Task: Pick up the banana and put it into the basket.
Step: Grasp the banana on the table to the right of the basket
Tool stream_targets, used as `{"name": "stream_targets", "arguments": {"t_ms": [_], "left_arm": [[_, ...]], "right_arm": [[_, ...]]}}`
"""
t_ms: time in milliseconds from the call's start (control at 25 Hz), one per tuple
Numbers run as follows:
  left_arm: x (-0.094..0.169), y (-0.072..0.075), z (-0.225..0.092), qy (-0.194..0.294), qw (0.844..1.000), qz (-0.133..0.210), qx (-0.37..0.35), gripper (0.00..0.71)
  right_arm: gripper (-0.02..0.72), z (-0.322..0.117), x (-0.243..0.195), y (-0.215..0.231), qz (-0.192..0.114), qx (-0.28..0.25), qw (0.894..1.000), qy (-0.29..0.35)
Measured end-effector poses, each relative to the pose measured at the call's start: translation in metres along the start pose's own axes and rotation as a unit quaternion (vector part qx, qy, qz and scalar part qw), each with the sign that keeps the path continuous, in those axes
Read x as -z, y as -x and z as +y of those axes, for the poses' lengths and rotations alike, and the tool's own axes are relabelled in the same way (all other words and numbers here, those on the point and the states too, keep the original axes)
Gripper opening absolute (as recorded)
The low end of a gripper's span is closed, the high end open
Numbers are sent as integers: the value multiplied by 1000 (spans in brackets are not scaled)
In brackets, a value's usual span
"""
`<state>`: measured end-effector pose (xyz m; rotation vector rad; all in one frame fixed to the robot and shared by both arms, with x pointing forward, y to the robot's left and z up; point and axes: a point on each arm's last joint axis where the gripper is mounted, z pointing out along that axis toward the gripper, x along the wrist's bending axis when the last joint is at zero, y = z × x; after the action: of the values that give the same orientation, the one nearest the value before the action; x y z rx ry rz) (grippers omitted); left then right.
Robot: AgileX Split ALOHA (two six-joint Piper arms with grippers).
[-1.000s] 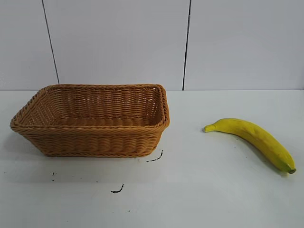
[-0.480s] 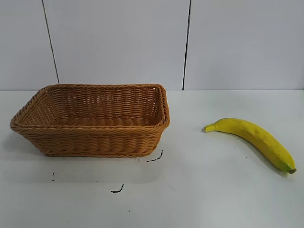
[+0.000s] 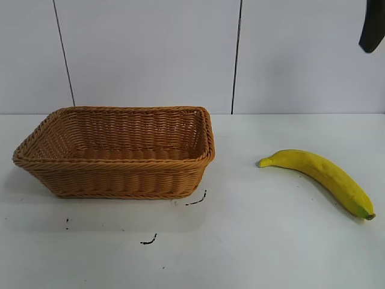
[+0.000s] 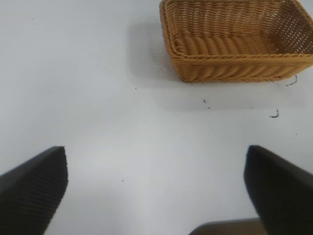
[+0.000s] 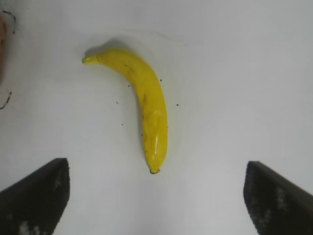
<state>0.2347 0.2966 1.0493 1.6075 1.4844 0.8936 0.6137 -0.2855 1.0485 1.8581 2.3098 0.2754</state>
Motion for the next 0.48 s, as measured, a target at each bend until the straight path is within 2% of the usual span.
{"name": "stream_targets", "arguments": {"t_ms": [360,480], "left_arm": [[0,0,0,0,1000,0,0,695],[0,0,0,0,1000,0,0,695]], "right_arm": [[689,7,-13,-24,0,89,996,-3],[689,8,-13,-31,1,103,995,-3]]}}
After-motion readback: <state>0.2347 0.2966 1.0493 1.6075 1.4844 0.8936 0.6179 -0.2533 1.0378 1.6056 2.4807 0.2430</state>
